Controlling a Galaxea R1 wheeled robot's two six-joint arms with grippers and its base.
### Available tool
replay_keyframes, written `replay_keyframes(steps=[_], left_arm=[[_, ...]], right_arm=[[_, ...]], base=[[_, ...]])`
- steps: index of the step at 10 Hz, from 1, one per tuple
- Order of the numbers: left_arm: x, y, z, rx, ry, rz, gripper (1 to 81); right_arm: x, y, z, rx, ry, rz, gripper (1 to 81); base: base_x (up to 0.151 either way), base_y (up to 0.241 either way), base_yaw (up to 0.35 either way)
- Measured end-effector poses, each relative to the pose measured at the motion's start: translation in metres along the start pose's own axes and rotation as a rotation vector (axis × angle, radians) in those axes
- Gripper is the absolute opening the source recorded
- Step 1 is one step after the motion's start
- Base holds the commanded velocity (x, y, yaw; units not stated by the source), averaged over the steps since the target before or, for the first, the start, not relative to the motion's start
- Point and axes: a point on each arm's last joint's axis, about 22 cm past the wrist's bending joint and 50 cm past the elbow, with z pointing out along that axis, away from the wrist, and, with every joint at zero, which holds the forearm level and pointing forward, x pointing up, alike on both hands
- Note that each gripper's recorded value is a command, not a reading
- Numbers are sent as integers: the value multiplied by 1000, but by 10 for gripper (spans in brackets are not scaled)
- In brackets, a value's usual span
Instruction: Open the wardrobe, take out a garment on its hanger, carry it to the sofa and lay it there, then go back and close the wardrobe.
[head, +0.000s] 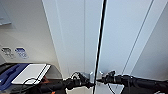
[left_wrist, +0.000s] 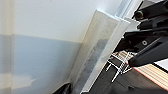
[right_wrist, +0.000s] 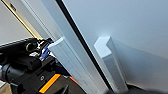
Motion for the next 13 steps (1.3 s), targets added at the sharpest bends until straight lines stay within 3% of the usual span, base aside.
replay_keyframes(steps=[3, 7, 10, 13], left_arm=[[-42, 28, -39, -48, 64, -7, 811], [-96, 58, -112, -66, 57, -36, 811], [-133, 65, -173, -27, 56, -72, 811], [-166, 59, -240, 68, 112, -128, 811]], right_arm=[[-21, -14, -19, 29, -19, 18, 811], [-58, -33, -55, 63, -44, 57, 811], [-94, -42, -90, 75, -27, 79, 811], [-127, -42, -136, 61, 30, 137, 811]], base=[[0, 0, 0], [0, 0, 0], [0, 0, 0], [0, 0, 0]])
